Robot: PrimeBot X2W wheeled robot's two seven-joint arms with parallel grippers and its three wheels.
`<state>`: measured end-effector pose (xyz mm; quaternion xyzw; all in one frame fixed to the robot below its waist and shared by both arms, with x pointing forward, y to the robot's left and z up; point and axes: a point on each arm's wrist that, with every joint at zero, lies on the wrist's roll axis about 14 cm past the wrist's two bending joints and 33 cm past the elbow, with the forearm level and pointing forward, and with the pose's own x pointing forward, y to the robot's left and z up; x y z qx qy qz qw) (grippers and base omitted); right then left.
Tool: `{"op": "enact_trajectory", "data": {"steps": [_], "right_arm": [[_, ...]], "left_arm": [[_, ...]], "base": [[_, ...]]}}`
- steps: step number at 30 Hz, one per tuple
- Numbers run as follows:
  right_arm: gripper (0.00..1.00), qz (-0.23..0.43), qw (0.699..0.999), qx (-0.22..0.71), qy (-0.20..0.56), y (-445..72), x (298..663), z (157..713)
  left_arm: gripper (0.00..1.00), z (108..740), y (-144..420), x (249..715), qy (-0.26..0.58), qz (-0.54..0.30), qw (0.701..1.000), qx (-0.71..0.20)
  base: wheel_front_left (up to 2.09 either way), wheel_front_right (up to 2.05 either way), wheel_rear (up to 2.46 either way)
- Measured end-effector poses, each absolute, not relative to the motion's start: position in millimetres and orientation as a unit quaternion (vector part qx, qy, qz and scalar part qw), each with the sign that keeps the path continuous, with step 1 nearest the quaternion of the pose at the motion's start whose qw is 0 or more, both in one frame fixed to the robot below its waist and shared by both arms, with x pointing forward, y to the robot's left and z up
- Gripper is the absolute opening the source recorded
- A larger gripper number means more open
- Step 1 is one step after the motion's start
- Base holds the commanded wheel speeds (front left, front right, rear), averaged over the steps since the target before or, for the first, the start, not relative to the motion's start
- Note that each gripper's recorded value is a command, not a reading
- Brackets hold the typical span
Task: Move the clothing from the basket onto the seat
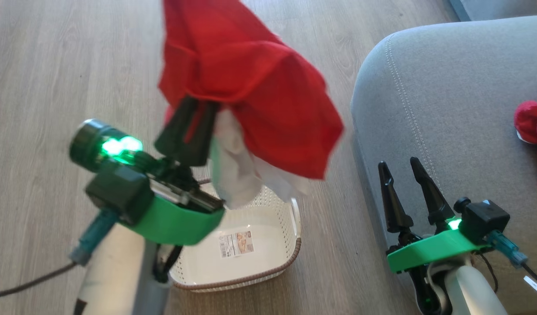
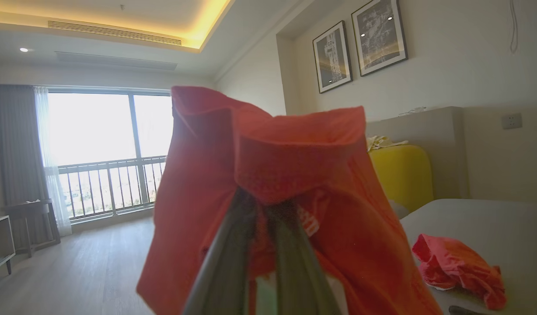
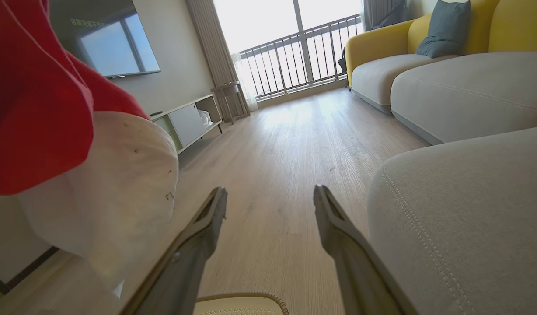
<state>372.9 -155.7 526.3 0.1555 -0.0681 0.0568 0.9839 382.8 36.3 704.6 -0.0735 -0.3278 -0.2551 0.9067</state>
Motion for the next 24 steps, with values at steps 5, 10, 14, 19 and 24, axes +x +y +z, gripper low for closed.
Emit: {"op": "enact_trajectory", "data": {"steps": [5,10,14,19,24], "right_arm": [[1.0,0.055,0.984,0.155,-0.068,-157,372,526],[1.0,0.05,0.985,0.155,-0.065,-160,372,524],[1.0,0.047,0.985,0.155,-0.061,-161,373,521],[1.0,0.046,0.985,0.155,-0.059,-162,374,519],[1.0,0.046,0.985,0.155,-0.06,-162,374,520]], "left_arm": [[0.0,697,15,373,-0.317,-0.289,0.9,-0.078],[0.0,682,-9,361,-0.294,-0.333,0.892,-0.08],[0.0,675,-18,358,-0.283,-0.351,0.889,-0.081],[0.0,669,-22,356,-0.275,-0.363,0.887,-0.081],[0.0,669,-21,355,-0.274,-0.364,0.887,-0.082]], "base": [[0.0,0.0,0.0],[0.0,0.0,0.0],[0.0,0.0,0.0],[0.0,0.0,0.0],[0.0,0.0,0.0]]}}
